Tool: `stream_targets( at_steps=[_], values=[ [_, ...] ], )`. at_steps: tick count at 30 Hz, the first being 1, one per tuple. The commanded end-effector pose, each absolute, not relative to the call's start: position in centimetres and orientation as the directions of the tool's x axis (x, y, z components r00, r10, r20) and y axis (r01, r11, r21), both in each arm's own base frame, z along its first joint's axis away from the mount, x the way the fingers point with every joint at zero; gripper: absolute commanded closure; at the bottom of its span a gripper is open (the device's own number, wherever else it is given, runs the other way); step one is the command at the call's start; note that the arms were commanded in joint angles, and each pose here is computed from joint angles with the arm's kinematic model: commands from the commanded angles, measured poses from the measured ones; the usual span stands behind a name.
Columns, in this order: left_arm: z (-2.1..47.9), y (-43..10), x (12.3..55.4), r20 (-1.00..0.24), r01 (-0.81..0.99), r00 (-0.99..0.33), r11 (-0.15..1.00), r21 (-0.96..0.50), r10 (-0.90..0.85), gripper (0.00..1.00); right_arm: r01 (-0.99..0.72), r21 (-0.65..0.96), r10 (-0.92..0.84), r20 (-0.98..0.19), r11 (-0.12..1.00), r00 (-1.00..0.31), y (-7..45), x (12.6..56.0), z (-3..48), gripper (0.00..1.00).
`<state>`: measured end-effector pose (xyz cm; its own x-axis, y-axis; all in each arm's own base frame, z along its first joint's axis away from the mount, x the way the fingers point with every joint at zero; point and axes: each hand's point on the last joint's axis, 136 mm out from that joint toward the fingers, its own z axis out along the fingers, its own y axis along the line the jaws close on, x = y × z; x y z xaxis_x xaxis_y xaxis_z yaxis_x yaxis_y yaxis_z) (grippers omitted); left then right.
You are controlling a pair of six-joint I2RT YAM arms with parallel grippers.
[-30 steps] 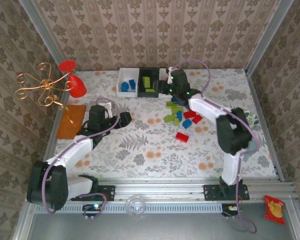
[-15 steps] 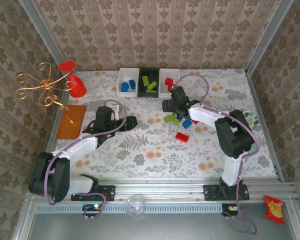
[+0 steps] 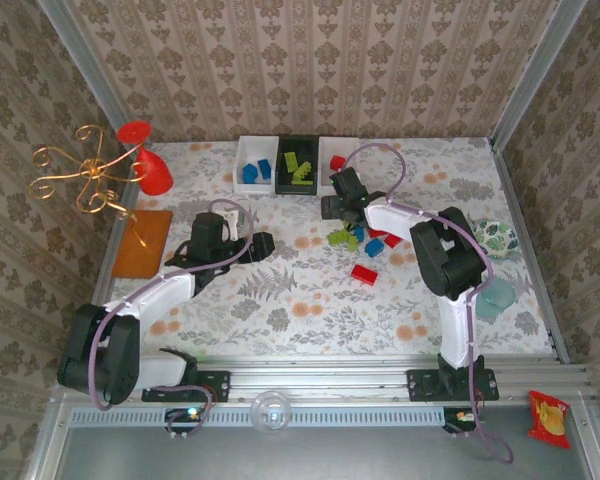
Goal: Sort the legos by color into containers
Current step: Pick up the lego from the top-center of the table, then place the lego in the container.
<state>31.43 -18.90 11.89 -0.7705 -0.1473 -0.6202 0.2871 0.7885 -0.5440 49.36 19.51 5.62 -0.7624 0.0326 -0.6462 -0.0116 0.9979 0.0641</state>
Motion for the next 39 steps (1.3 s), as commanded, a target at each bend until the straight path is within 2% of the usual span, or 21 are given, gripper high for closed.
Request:
stream_targets(
  at_steps=[1,10,18,25,30,35,39],
  values=[
    [12.1,-19.0,31.6,-0.642,0.312,-0.757,0.793,-0.524,-0.127,0.13,0.039,0.048,0.061,-0.627,0.998,-0.776,18.8,49.8,4.7,0.16],
    [12.3,-19.1,31.5,-0.642,0.314,-0.756,0.789,-0.529,-0.130,0.13,0.084,0.018,0.079,-0.593,0.996,-0.801,18.1,49.9,3.6,0.18],
    [12.4,-19.0,31.4,-0.645,0.315,-0.753,0.787,-0.530,-0.133,0.13,0.058,0.027,0.063,-0.544,0.998,-0.837,19.0,50.0,1.8,0.22],
    [12.6,-19.0,31.4,-0.646,0.317,-0.751,0.784,-0.534,-0.136,0.13,0.046,0.027,0.053,-0.530,0.999,-0.847,19.4,50.1,1.6,0.35],
    [12.6,-18.9,31.3,-0.650,0.316,-0.748,0.786,-0.531,-0.138,0.13,-0.052,0.102,0.027,-0.652,0.993,-0.758,21.7,50.1,6.4,0.45],
    [12.5,-18.6,31.4,-0.651,0.307,-0.746,0.794,-0.525,-0.142,0.13,-0.198,0.209,0.032,-0.762,0.958,-0.647,25.9,50.0,13.2,0.45],
    [12.4,-18.4,31.5,-0.652,0.300,-0.744,0.799,-0.521,-0.146,0.13,-0.220,0.255,0.077,-0.798,0.941,-0.598,27.3,51.7,15.6,0.45]
  ],
)
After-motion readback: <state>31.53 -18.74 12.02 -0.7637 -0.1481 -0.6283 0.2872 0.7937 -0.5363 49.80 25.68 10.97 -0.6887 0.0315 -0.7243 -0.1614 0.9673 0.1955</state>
